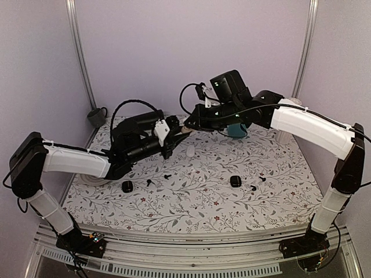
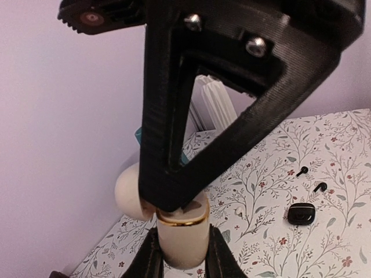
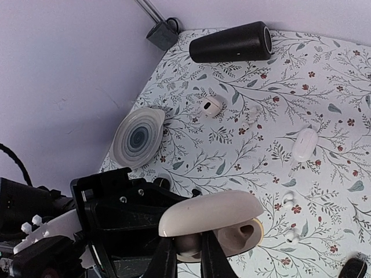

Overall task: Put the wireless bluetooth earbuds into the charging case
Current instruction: Adjust the left earbud in the left side groove of the charging case.

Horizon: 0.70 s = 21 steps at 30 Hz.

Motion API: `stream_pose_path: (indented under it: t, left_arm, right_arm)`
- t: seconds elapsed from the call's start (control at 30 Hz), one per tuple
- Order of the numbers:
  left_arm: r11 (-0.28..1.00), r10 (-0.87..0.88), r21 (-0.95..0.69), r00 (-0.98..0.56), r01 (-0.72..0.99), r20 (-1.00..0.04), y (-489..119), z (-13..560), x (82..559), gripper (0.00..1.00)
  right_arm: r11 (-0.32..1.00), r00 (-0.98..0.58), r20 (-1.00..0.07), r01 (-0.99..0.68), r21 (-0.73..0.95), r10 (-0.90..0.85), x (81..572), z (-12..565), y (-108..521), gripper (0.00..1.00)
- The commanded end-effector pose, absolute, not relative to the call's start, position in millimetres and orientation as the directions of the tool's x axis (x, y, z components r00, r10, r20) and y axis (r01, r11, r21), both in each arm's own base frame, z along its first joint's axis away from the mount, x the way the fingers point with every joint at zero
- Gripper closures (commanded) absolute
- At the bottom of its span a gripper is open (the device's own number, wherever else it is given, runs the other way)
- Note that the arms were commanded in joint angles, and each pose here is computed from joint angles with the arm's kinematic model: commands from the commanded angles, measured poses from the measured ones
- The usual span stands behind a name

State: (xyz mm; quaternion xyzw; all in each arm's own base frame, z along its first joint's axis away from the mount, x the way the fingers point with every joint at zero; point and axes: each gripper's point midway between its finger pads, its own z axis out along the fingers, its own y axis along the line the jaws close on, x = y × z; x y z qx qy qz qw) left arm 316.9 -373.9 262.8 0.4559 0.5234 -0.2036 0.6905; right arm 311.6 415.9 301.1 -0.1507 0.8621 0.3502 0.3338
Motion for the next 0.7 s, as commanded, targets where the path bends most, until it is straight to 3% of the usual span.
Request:
stream_pose_path:
  t: [0.0,0.37,0.67]
  left_arm:
    - [0.582,0.188,0.467,0.448,0.666,-0.874,-380,290,322,1.0]
    - [0.682,0.212,0.477,0.474,0.554,-0.854,-373,298,339,1.0]
    - [0.639,0.162,0.457,0.472,0.619,-0.866,-383,297,332,1.0]
  right_arm:
    - [0.726,-0.777,-0.629,-0.445,0.525,-0.02,312,286,419,0.95]
    - [0.661,-0.864,-0.503,-0.372,0.652,0.011,305,281,426,0.9]
    - [0.654,-0.83,-0.556,-0.393,0.646,0.05,303,303,413,0.76]
